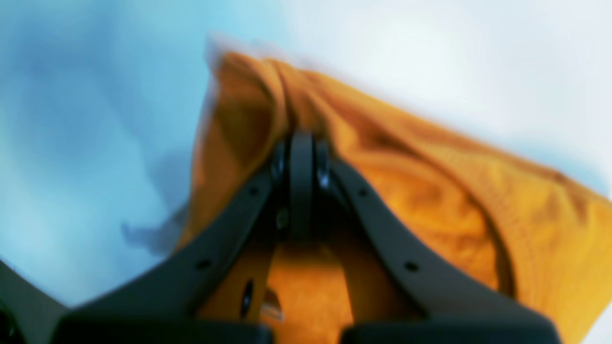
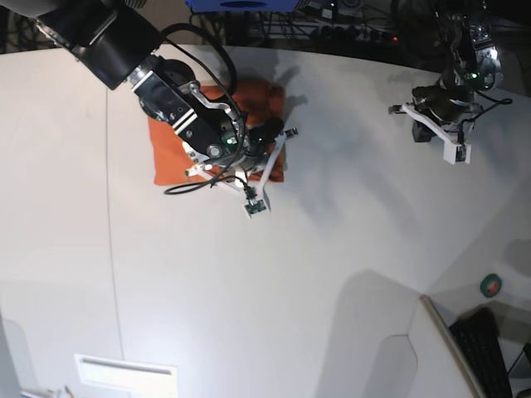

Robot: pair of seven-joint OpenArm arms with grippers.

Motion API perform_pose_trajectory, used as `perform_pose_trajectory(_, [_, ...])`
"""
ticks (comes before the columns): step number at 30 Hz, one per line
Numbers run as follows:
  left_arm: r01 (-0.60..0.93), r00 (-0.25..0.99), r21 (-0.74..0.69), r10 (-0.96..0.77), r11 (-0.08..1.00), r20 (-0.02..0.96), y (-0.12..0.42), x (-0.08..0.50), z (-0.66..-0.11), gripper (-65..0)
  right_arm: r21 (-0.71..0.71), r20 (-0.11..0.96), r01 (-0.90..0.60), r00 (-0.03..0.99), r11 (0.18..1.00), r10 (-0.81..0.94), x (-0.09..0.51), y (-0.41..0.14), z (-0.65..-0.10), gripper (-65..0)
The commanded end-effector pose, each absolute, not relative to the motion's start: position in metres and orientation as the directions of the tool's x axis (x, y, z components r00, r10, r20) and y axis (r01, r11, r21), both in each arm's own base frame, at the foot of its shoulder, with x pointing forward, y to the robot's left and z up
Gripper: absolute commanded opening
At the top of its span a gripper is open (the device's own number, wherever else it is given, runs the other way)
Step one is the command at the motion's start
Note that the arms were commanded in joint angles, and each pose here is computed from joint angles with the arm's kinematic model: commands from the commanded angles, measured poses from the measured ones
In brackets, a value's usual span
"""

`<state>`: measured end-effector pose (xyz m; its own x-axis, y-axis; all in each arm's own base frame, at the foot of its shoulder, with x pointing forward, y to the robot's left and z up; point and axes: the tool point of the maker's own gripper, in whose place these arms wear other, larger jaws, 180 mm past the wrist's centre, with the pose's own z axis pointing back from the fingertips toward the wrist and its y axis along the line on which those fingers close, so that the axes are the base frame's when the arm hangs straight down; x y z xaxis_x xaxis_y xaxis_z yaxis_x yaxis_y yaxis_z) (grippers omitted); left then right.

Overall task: Layout the t-shirt on the table in an organized manner, then fold the t-shirt properly
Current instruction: 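Release the left gripper and press the folded bundle with the right gripper, then move the left gripper to the bundle's edge and grasp the fabric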

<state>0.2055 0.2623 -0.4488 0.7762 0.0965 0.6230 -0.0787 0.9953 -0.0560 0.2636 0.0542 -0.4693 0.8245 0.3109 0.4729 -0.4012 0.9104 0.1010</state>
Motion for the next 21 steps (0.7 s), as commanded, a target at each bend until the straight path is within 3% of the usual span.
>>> perform_pose_trajectory(1, [-0.055, 0.754, -0.053, 0.077, 0.997, 0.652, 0.26, 0.214, -0.44, -65.0, 0.131, 0.567, -0.418, 0.776, 0.899, 0.277, 0.285, 0.072, -0.436, -65.0])
perform_pose_trajectory(5, [-0.003, 0.758, -0.068, 0.047, 0.998, 0.65, 0.241, 0.216, -0.441, -65.0, 0.155, 0.641, -0.453, 0.723, 0.878, 0.259, 0.28, 0.067, -0.393, -65.0])
perform_pose_trajectory(7, [0.028, 0.739, -0.099, 0.046, 0.995, 0.672, 0.226, 0.222, -0.431, -65.0, 0.167, 0.658, -0.397, 0.727, 0.903, 0.197, 0.284, 0.048, -0.38, -65.0])
perform_pose_trajectory(13, [0.081, 0.754, -0.352, 0.174, 0.932, 0.633, 0.176, 0.225, -0.39, -65.0, 0.131, 0.652, -0.2, 0.755, 0.971, 0.068, 0.298, -0.034, -0.384, -65.0])
perform_pose_trajectory(15, [0.087, 0.74, -0.409, 0.216, 0.908, 0.637, 0.166, 0.228, -0.382, -46.6, 0.111, 0.646, -0.172, 0.761, 0.979, 0.061, 0.297, -0.052, -0.388, -65.0])
perform_pose_trajectory(18, [0.12, 0.754, -0.466, 0.225, 0.877, 0.617, 0.142, 0.23, -0.384, -13.3, 0.093, 0.637, -0.128, 0.77, 0.987, 0.04, 0.296, -0.073, -0.392, -65.0])
perform_pose_trajectory(20, [0.15, 0.772, -0.491, 0.208, 0.858, 0.6, 0.123, 0.232, -0.39, 0.0, 0.085, 0.631, -0.105, 0.776, 0.991, 0.028, 0.294, -0.085, -0.395, -65.0])
perform_pose_trajectory(21, [0.164, 0.782, -0.502, 0.198, 0.849, 0.591, 0.114, 0.233, -0.394, 0.0, 0.081, 0.63, -0.104, 0.776, 0.991, 0.03, 0.293, -0.089, -0.395, -65.0])
